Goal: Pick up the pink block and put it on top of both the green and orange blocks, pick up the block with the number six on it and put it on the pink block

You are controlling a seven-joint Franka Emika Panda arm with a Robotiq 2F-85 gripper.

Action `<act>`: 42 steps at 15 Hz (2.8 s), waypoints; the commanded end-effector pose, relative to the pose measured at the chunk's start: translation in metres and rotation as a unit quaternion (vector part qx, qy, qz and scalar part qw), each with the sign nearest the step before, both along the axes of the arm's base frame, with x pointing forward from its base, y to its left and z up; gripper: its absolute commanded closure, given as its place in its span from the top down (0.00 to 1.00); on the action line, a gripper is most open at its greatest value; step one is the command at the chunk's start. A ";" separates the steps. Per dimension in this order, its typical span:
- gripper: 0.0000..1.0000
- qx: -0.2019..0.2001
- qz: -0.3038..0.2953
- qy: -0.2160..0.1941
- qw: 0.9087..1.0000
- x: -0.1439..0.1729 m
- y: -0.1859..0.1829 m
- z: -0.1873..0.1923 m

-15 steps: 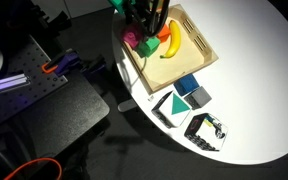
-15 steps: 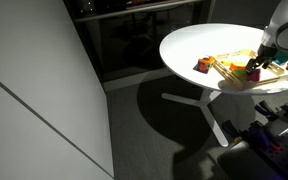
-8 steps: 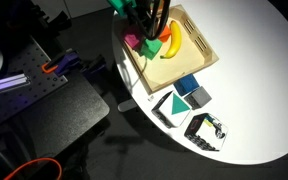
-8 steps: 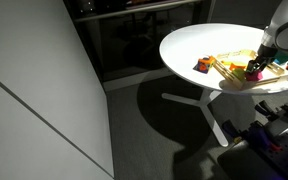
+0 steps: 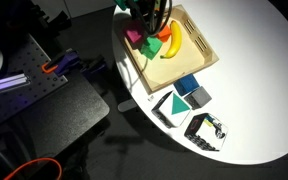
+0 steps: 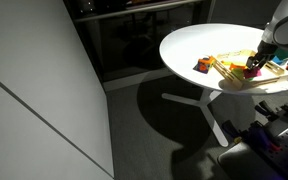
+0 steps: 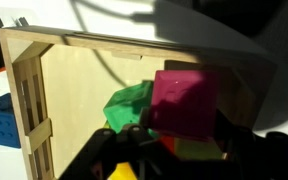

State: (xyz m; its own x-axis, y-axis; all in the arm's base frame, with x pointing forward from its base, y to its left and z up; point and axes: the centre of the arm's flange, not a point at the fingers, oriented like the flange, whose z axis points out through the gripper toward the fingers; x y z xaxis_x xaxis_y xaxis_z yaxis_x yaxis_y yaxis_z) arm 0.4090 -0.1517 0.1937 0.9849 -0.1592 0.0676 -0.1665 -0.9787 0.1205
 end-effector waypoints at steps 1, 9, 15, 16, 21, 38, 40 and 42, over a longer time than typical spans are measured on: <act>0.36 0.012 0.002 -0.006 1.000 0.001 -0.001 0.029; 0.36 0.030 -0.041 0.028 0.998 0.018 -0.023 0.065; 0.36 0.050 -0.069 0.054 0.995 0.037 -0.043 0.071; 0.36 0.056 -0.072 0.061 0.994 0.040 -0.045 0.071; 0.36 0.073 -0.090 0.088 0.989 0.057 -0.056 0.063; 0.36 0.077 -0.105 0.141 0.981 0.103 -0.081 0.030; 0.36 0.076 -0.107 0.141 0.981 0.107 -0.085 0.029; 0.36 0.075 -0.109 0.143 0.981 0.111 -0.089 0.029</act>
